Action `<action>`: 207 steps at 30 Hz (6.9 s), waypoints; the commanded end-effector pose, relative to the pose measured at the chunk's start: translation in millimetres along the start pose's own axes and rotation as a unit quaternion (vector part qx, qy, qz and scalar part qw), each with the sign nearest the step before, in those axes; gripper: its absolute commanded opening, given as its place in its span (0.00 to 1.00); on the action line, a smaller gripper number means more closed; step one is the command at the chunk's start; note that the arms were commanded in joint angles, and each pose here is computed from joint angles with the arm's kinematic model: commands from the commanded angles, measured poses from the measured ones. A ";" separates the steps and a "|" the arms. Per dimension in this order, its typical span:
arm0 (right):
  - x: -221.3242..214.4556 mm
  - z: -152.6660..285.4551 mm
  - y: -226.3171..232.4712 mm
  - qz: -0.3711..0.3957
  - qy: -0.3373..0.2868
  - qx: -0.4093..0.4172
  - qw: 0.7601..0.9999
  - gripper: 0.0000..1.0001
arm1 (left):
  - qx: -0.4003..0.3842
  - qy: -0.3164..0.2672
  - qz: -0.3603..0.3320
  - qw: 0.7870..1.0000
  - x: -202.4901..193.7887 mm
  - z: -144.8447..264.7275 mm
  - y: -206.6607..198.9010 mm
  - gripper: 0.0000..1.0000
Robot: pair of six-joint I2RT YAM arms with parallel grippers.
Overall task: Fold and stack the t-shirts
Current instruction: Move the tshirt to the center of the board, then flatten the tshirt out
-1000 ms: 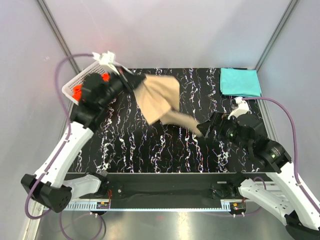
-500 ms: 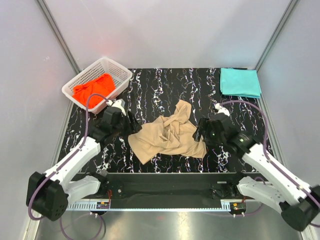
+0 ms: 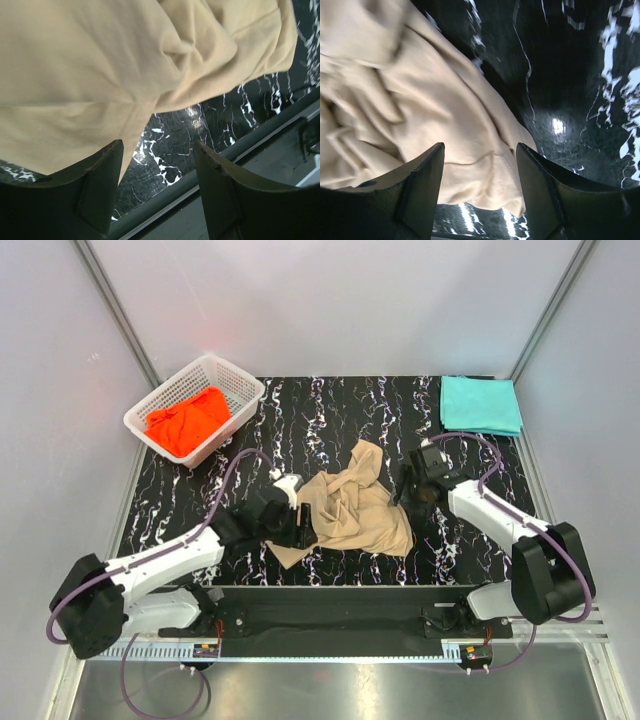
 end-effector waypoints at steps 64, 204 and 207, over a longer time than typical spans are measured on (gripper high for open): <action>16.0 175.4 -4.0 0.001 -0.179 0.103 0.978 0.00 | 0.100 -0.064 0.115 0.986 73.7 52.1 24.8 0.17; 72.7 295.5 -3.3 -0.031 -0.358 0.014 0.933 0.00 | 0.384 -0.401 -0.136 0.820 155.1 304.4 -52.6 0.00; 70.9 292.7 -4.7 -0.032 -0.352 0.008 0.935 0.00 | 0.390 -0.403 -0.127 0.818 152.5 310.4 -48.1 0.00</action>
Point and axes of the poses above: each gripper's point midway between its finger pads, its own z axis back along the fingers, its own y axis along the line the jaws close on, x = y × z, the point moved 10 cm from there along z, back along the fingers
